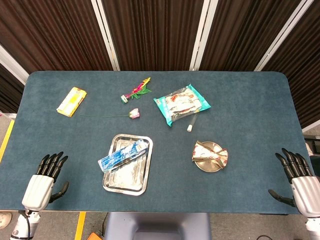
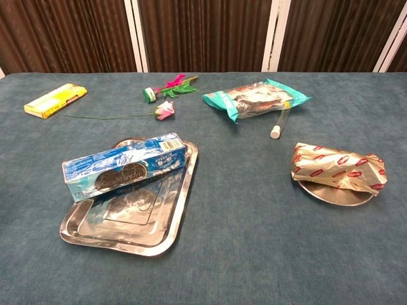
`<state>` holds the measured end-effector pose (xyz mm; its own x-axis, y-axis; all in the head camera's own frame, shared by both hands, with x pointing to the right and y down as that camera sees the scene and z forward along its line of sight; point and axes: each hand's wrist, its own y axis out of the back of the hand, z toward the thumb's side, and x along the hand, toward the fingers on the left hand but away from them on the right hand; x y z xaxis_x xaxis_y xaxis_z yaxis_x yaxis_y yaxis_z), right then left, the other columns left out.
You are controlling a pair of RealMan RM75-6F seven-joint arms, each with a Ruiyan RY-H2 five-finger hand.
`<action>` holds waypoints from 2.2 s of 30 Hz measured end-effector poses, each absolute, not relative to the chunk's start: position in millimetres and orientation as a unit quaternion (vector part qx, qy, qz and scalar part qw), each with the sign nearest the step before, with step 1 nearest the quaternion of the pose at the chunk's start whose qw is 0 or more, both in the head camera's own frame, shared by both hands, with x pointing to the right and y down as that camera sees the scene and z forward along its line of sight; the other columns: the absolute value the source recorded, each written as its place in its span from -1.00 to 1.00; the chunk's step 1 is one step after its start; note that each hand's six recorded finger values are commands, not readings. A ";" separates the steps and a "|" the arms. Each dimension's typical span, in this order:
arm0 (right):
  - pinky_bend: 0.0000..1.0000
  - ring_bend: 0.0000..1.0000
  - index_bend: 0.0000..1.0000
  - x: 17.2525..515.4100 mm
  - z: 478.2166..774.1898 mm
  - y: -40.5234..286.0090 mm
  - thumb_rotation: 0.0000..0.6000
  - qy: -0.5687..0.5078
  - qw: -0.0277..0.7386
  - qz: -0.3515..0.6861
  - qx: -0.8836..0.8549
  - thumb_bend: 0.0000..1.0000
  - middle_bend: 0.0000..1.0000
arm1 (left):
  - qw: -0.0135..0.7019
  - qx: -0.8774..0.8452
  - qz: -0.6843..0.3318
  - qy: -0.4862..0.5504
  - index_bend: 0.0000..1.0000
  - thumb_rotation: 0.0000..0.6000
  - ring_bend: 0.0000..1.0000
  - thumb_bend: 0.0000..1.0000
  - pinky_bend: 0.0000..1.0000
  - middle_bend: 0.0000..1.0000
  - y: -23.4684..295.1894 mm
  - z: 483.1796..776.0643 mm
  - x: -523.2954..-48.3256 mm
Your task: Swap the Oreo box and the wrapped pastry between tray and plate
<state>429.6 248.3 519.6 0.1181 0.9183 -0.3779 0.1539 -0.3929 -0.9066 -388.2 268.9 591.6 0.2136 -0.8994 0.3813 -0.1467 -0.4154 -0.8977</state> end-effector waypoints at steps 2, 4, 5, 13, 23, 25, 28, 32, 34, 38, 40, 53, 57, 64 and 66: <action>-1.00 -1.00 -1.00 429.0 519.9 248.7 1.00 -0.412 0.365 0.520 -0.653 -0.69 -1.00 | 0.379 -0.682 -0.491 0.386 -1.00 1.00 -1.00 -0.23 -0.97 -1.00 268.8 593.3 -385.3; -1.00 -1.00 -1.00 428.6 519.7 248.9 1.00 -0.412 0.365 0.520 -0.653 -0.69 -1.00 | 0.375 -0.690 -0.482 0.388 -1.00 1.00 -1.00 -0.27 -0.97 -1.00 269.8 595.6 -379.4; -1.00 -1.00 -1.00 428.1 519.7 249.4 1.00 -0.410 0.367 0.520 -0.653 -0.69 -1.00 | 0.370 -0.697 -0.475 0.389 -1.00 1.00 -1.00 -0.28 -0.97 -1.00 270.5 597.2 -375.2; -1.00 -1.00 -1.00 420.9 527.0 252.3 1.00 -0.393 0.361 0.519 -0.668 -0.69 -1.00 | 0.322 -0.771 -0.417 0.357 -1.00 1.00 -1.00 -0.28 -0.97 -1.00 264.4 631.0 -308.4; -1.00 -1.00 -1.00 426.9 520.3 251.3 1.00 -0.397 0.345 0.507 -0.683 -0.69 -1.00 | 0.312 -0.764 -0.448 0.344 -1.00 1.00 -1.00 -0.29 -0.97 -1.00 228.4 673.8 -255.4; -1.00 -1.00 -1.00 429.6 518.4 250.3 1.00 -0.402 0.343 0.506 -0.682 -0.69 -1.00 | 0.302 -0.760 -0.465 0.339 -1.00 1.00 -1.00 -0.29 -0.97 -1.00 223.8 683.5 -250.6; -1.00 -1.00 -1.00 433.7 515.0 248.9 1.00 -0.410 0.341 0.505 -0.678 -0.69 -1.00 | 0.303 -0.755 -0.481 0.327 -1.00 1.00 -1.00 -0.30 -0.97 -1.00 221.0 692.2 -243.0; -1.00 -1.00 -1.00 434.9 513.1 249.6 1.00 -0.409 0.343 0.503 -0.680 -0.69 -1.00 | 0.308 -0.747 -0.501 0.311 -1.00 1.00 -1.00 -0.31 -0.97 -1.00 219.3 701.9 -236.9; -1.00 -1.00 -1.00 434.8 512.8 250.0 1.00 -0.409 0.343 0.503 -0.680 -0.69 -1.00 | 0.305 -0.743 -0.513 0.303 -1.00 1.00 -1.00 -0.30 -0.93 -1.00 217.6 708.5 -235.6; -1.00 -1.00 -1.00 435.6 511.7 250.1 1.00 -0.411 0.343 0.502 -0.679 -0.69 -1.00 | 0.310 -0.734 -0.526 0.297 -0.91 1.00 -0.77 -0.30 -0.55 -0.80 211.2 716.7 -230.7; -1.00 -1.00 -1.00 435.9 511.6 250.0 1.00 -0.412 0.342 0.502 -0.679 -0.69 -1.00 | 0.312 -0.732 -0.526 0.301 -0.65 1.00 -0.45 -0.29 -0.30 -0.45 208.7 717.4 -229.1; -1.00 -1.00 -1.00 436.4 519.4 246.1 1.00 -0.408 0.339 0.516 -0.672 -0.69 -1.00 | 0.349 -0.733 -0.451 0.371 0.23 1.00 0.39 -0.15 0.27 0.56 169.1 709.8 -211.9; -1.00 -1.00 -1.00 437.8 522.4 243.5 1.00 -0.409 0.336 0.522 -0.669 -0.69 -1.00 | 0.357 -0.736 -0.424 0.388 0.30 1.00 0.46 -0.13 0.32 0.63 154.5 703.9 -201.3; -1.00 -1.00 -1.00 436.2 531.0 240.5 1.00 -0.397 0.332 0.530 -0.671 -0.69 -1.00 | 0.362 -0.765 -0.377 0.376 0.37 1.00 0.52 -0.14 0.38 0.70 133.4 707.5 -171.0; -1.00 -1.00 -1.00 436.1 533.2 239.1 1.00 -0.395 0.332 0.534 -0.670 -0.69 -1.00 | 0.367 -0.771 -0.368 0.368 0.37 1.00 0.52 -0.14 0.38 0.70 125.3 712.8 -161.7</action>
